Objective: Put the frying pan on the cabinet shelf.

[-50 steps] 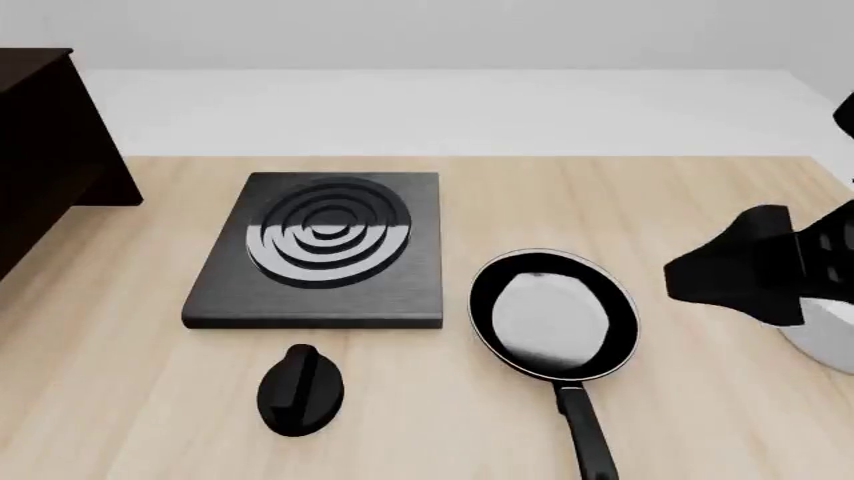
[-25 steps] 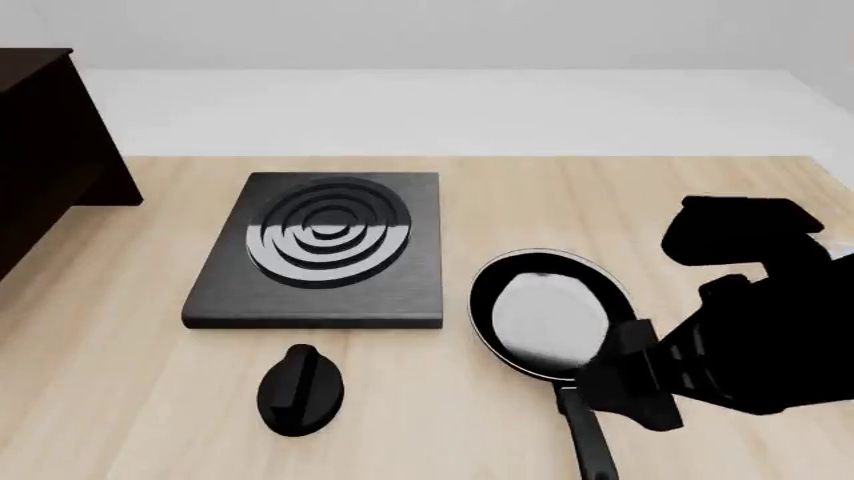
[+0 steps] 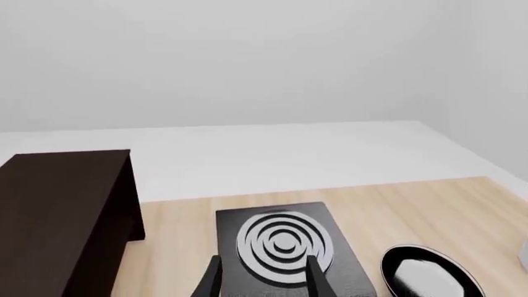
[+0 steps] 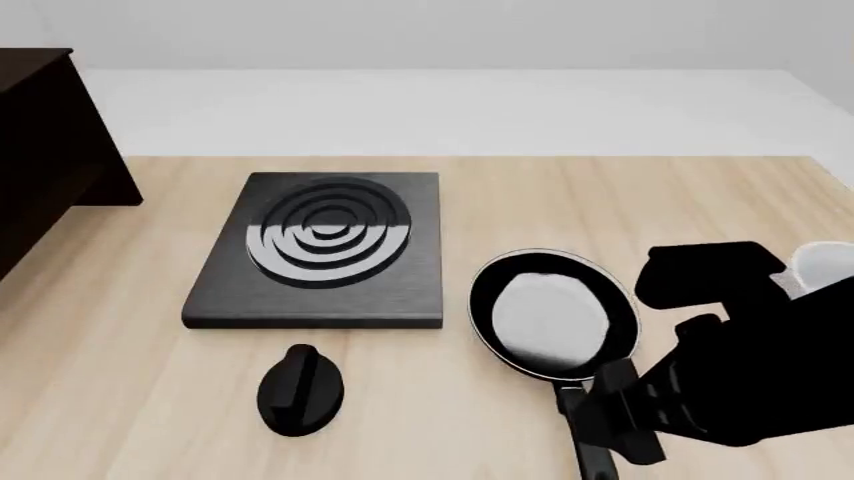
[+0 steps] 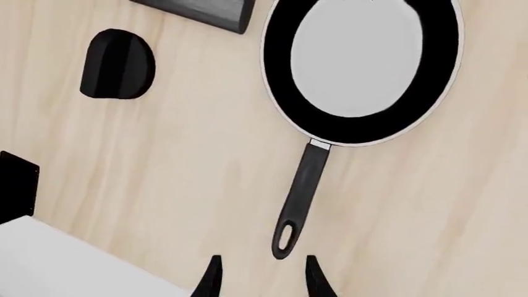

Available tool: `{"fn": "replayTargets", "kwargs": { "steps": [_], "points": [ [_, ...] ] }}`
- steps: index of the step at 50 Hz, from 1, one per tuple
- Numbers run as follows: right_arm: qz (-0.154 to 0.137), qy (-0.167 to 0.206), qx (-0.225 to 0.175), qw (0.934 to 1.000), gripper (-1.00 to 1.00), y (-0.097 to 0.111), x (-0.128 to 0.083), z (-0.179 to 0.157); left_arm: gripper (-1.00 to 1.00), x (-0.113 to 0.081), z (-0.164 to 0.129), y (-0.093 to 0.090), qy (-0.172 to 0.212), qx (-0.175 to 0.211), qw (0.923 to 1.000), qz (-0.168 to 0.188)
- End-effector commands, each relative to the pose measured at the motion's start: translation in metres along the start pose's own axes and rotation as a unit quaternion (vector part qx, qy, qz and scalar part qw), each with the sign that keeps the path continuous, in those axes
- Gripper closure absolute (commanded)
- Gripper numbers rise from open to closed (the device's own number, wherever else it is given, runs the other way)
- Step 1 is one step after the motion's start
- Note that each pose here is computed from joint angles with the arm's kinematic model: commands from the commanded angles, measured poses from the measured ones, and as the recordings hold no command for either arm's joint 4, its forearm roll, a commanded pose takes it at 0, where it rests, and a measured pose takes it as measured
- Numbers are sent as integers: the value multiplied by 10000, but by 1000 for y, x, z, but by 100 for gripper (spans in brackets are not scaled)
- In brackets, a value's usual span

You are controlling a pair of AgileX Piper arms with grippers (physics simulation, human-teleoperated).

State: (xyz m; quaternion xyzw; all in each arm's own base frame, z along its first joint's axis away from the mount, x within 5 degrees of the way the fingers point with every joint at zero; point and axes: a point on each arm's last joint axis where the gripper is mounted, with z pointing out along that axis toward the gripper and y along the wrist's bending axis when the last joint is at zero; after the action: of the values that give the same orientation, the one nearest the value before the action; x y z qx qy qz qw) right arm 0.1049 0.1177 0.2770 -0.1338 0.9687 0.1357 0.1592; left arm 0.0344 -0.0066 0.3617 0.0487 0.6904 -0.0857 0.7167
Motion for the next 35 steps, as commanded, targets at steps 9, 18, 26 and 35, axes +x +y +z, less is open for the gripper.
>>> {"fn": "replayTargets", "kwargs": {
  "steps": [9, 18, 26, 35],
  "points": [
    [-68, 219, 118, 9997, -100, 1, 1, 32, -100, 3, 2, 0, 55, 25, 10000, 6],
    [-43, 362, 268, 9990, -100, -7, 4, 53, -100, -1, 0, 0, 63, 27, 10000, -4],
    [53, 361, 349, 9987, -100, -14, 2, 59, -100, -2, 0, 0, 95, 28, 9999, -14],
    [54, 377, 404, 9985, -100, -18, -1, 68, -100, 0, 2, 0, 119, 31, 9999, -12]
  ]
}}
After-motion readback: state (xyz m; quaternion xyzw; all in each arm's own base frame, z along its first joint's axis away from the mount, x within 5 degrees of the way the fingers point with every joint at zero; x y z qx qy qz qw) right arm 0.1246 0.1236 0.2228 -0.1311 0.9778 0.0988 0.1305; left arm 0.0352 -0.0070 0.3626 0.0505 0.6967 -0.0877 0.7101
